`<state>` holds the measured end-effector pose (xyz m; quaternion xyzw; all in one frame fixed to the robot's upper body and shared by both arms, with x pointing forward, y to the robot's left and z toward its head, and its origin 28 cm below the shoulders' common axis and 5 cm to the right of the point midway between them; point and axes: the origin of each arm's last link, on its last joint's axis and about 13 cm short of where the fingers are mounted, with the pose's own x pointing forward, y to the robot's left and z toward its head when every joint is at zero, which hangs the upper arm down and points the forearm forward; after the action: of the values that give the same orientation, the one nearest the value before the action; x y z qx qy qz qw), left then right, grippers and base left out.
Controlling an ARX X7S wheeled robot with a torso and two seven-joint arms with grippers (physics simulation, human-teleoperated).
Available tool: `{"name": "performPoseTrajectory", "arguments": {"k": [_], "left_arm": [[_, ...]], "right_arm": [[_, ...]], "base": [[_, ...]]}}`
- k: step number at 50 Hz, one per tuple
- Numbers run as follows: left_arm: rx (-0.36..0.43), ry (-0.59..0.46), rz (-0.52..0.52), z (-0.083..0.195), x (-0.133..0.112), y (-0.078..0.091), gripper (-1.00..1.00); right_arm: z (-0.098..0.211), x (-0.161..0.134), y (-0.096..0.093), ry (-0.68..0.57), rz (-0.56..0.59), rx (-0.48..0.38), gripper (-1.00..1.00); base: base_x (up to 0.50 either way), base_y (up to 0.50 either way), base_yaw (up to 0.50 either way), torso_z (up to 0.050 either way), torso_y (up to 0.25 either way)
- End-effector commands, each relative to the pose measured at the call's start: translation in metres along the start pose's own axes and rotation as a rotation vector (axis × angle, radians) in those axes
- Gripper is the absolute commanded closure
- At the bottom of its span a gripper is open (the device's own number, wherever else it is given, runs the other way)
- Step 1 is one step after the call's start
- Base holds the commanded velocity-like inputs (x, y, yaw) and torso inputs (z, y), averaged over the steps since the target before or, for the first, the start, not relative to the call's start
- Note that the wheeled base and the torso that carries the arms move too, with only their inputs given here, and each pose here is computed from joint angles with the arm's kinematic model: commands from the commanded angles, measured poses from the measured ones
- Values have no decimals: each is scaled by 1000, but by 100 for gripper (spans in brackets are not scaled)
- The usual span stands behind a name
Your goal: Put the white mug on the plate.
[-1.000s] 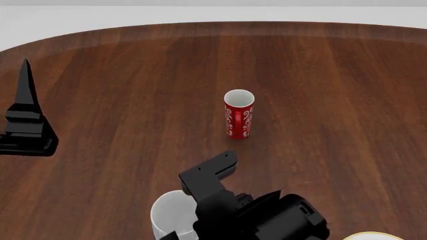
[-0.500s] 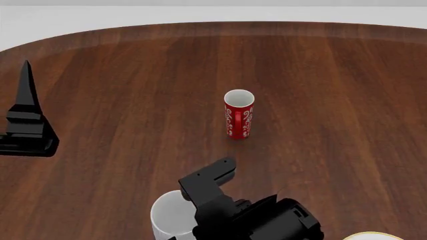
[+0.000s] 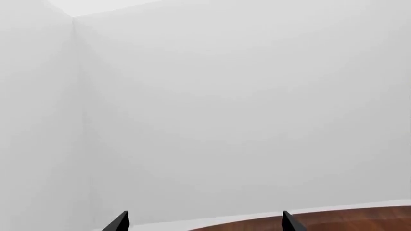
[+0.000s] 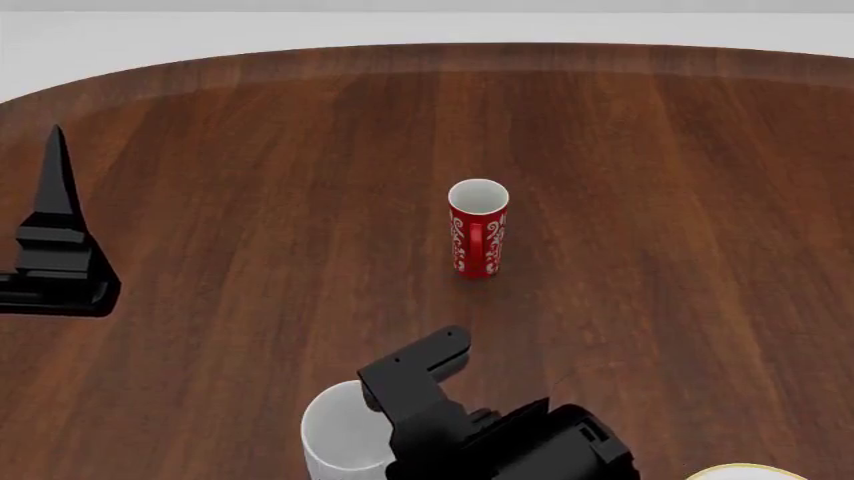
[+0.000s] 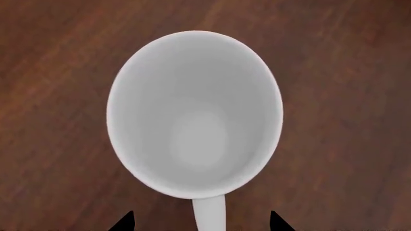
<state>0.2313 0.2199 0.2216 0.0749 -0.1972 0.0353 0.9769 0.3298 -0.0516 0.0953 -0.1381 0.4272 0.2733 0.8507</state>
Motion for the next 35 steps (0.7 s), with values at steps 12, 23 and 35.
{"name": "performPoseTrajectory", "arguments": {"k": [12,23,35], "left_arm": [[-1,4,-4,-2,0,-1,-100],[1,2,-4,0,0,-1,-100],[0,2,-4,0,0,-1,-100]], "right_arm": [[-3,6,-1,14,4,5,-100],[-4,8,-1,21,6,8,-100],[-6,11,-1,31,7,8,-100]], "base": [[0,0,0,0,0],[0,0,0,0,0],[0,0,0,0,0]]}}
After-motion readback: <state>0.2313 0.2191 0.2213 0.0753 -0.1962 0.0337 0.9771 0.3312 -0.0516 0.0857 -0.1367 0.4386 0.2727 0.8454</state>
